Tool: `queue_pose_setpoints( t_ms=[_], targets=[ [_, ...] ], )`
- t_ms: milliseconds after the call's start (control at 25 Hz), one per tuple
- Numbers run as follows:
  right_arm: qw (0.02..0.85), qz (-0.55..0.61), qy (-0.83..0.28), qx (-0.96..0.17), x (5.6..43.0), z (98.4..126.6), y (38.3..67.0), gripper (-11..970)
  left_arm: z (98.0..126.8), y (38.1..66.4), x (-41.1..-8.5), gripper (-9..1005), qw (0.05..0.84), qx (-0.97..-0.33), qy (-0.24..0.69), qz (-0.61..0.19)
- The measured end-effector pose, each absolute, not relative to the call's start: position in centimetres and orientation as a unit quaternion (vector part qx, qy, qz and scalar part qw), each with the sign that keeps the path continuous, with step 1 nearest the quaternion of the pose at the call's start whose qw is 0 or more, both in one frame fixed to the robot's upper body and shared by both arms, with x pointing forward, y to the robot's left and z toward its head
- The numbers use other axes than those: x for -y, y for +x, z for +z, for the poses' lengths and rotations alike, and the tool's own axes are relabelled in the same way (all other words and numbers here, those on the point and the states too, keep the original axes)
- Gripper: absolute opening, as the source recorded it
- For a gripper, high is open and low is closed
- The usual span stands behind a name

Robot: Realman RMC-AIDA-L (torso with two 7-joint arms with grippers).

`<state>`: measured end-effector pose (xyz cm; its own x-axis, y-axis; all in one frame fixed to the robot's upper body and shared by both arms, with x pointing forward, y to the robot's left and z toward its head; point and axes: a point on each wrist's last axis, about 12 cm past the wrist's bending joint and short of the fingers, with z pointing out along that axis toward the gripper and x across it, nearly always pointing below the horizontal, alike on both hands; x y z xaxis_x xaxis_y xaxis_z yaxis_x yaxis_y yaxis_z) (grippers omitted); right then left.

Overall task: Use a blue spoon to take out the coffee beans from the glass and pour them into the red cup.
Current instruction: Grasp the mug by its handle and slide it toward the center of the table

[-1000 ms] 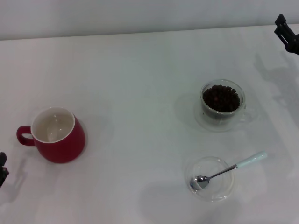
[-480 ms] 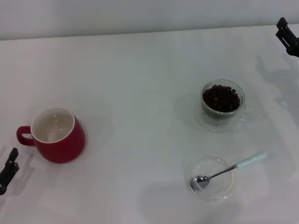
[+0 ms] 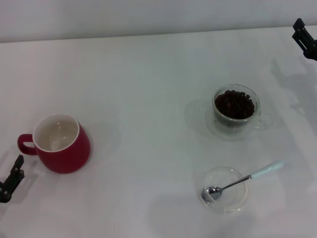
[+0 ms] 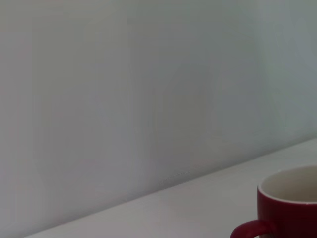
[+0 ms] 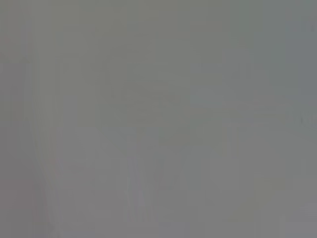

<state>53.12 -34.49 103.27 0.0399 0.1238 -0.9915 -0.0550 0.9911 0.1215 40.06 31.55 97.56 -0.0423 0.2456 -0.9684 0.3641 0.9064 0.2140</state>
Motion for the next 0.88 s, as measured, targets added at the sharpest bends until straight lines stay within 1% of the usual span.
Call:
queue_pose_setpoints(
  t_ms=[520, 880],
  targets=[
    [0.718, 0.064, 0.021, -0.693, 34.4, 103.1, 52.9, 872, 97.2, 41.7, -31.3, 755, 0.641, -0.733, 0.222, -0.039],
    [0.718, 0.063, 0.023, -0.693, 34.5, 103.0, 52.8, 872, 97.3, 42.6, -30.7, 754, 0.642, -0.726, 0.243, -0.030]
  ],
)
